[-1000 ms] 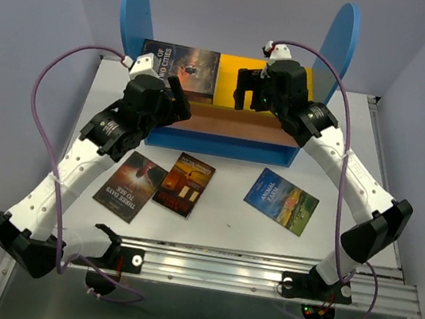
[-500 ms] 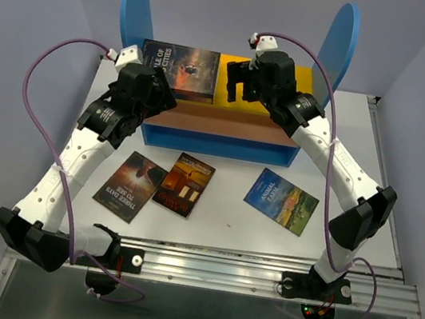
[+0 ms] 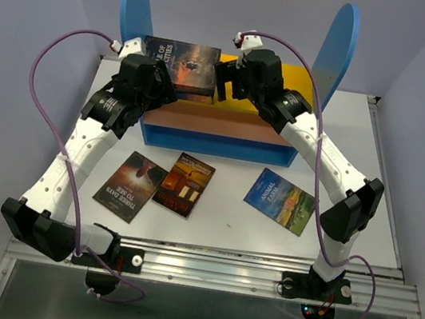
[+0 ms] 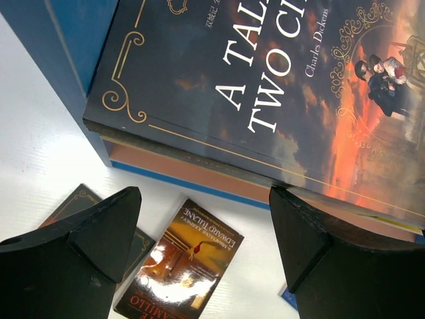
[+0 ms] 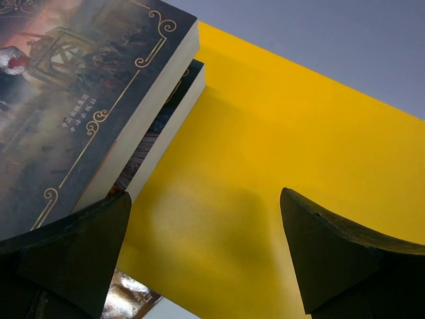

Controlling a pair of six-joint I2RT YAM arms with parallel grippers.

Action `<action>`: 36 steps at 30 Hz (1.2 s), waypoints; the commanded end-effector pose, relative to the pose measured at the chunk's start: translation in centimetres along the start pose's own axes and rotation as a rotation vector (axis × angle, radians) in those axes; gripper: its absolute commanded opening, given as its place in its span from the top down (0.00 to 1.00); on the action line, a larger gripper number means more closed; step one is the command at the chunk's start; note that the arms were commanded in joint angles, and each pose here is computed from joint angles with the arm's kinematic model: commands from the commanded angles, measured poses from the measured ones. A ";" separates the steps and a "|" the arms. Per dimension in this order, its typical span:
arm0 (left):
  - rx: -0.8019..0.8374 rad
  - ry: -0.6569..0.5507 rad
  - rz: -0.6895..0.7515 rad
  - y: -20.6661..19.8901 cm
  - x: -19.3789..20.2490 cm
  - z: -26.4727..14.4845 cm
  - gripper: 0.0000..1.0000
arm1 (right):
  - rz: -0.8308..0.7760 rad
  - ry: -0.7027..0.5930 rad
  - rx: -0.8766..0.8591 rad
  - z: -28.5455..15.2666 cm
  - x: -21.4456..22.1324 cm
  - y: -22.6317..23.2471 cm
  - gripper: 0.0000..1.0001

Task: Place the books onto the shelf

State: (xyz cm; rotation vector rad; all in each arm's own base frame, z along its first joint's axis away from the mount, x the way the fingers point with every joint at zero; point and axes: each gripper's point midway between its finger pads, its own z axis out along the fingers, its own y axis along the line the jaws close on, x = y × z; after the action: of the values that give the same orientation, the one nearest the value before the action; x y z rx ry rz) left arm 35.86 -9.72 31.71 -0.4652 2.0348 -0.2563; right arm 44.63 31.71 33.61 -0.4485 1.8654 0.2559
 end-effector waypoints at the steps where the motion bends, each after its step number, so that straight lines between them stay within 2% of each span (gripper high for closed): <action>1: 0.027 -0.092 -0.026 -0.9 -3.3 -0.7 0.11 | -0.015 -0.120 0.008 -0.8 -4.1 0.2 0.00; 13: -0.050 -0.134 -0.046 1.5 -4.5 -1.3 0.11 | -0.050 -0.118 -0.002 -0.7 -4.0 1.0 0.00; 22: -0.022 -0.126 -0.033 1.1 -4.3 -1.2 0.11 | -0.045 -0.122 0.012 -0.4 -4.2 0.9 0.00; 36: -0.079 -0.149 -0.024 2.8 -5.2 -2.0 0.11 | -0.043 -0.126 0.009 -0.6 -4.4 0.9 0.00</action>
State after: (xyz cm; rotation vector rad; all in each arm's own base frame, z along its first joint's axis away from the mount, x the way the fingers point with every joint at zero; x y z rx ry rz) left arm 36.07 -6.28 31.82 -0.5178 2.0223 -0.1452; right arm 45.05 32.32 34.50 -0.4822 1.8223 0.2039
